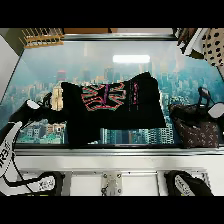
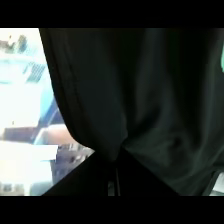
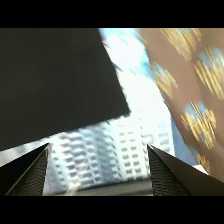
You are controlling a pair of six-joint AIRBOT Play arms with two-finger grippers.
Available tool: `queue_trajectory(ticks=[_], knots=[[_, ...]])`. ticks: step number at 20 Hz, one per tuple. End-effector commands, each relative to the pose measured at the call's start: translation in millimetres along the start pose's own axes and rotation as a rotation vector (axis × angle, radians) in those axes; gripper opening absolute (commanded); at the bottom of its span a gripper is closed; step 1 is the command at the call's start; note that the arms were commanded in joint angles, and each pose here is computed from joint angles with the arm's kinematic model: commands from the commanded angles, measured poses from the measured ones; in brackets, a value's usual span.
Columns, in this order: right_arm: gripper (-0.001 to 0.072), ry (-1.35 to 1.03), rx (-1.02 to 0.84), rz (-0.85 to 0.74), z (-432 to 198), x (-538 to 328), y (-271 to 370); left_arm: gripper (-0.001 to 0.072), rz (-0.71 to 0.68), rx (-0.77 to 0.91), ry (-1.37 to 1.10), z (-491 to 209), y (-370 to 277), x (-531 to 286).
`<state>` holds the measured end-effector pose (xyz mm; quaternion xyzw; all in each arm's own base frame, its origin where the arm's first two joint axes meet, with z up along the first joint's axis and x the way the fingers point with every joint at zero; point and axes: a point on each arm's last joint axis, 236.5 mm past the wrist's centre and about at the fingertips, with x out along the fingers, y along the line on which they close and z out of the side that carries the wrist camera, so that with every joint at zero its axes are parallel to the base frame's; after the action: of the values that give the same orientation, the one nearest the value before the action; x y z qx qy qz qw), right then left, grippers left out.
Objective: Fold the clothes and pants, and hang the long-sleeved shirts on hangers.
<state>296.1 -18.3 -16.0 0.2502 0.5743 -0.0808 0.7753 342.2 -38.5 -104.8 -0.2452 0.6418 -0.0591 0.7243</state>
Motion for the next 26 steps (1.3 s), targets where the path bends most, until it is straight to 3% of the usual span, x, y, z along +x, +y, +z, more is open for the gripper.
queue_trajectory(ticks=[1,4,11,12,14,15,16,17,20,23,26], knots=[[0.0652,0.049,0.319,0.062,-31.3,48.6,-19.3,0.0008,0.032,0.048,0.006,-3.5,1.6,-5.3],[0.0652,0.019,0.395,0.141,-33.6,79.7,-5.5,0.0008,0.033,0.048,0.005,-3.2,1.6,-5.4],[0.065,-0.048,0.303,0.185,-22.9,107.8,28.1,0.0008,0.033,0.047,0.004,-3.1,1.8,-5.5],[0.0609,-0.059,0.281,0.187,-21.6,108.1,30.6,0.0008,0.033,0.046,0.003,-2.9,2.2,-5.7],[0.0257,-0.084,0.243,0.187,-16.9,107.7,32.5,0.0008,0.033,0.046,0.003,-2.8,2.2,-5.7],[0.0177,-0.095,0.235,0.188,-13.7,106.9,32.8,0.0008,0.033,0.047,0.003,-2.8,2.0,-5.9],[0.004,-0.111,0.202,0.192,-7.6,104.1,35.1,0.0008,0.033,0.047,0.002,-2.7,2.1,-6.1],[0.0011,-0.129,0.158,0.203,0.7,98.4,40.9,0.0008,0.033,0.052,-0.003,-0.4,0.8,-8.5],[0.001,-0.271,-0.01,0.248,61.0,42.8,74.6,0.0008,0.01,0.086,-0.133,37.6,-20.2,-62.9],[0.001,-0.525,-0.24,0.225,138.2,-85.4,108.9,0.0008,-0.014,0.171,-0.424,79.2,-66.0,-193.8],[0.001,-0.832,-0.379,0.195,169.3,-248.0,134.9,0.0008,-0.007,0.319,-0.783,66.7,-124.5,-349.4]])
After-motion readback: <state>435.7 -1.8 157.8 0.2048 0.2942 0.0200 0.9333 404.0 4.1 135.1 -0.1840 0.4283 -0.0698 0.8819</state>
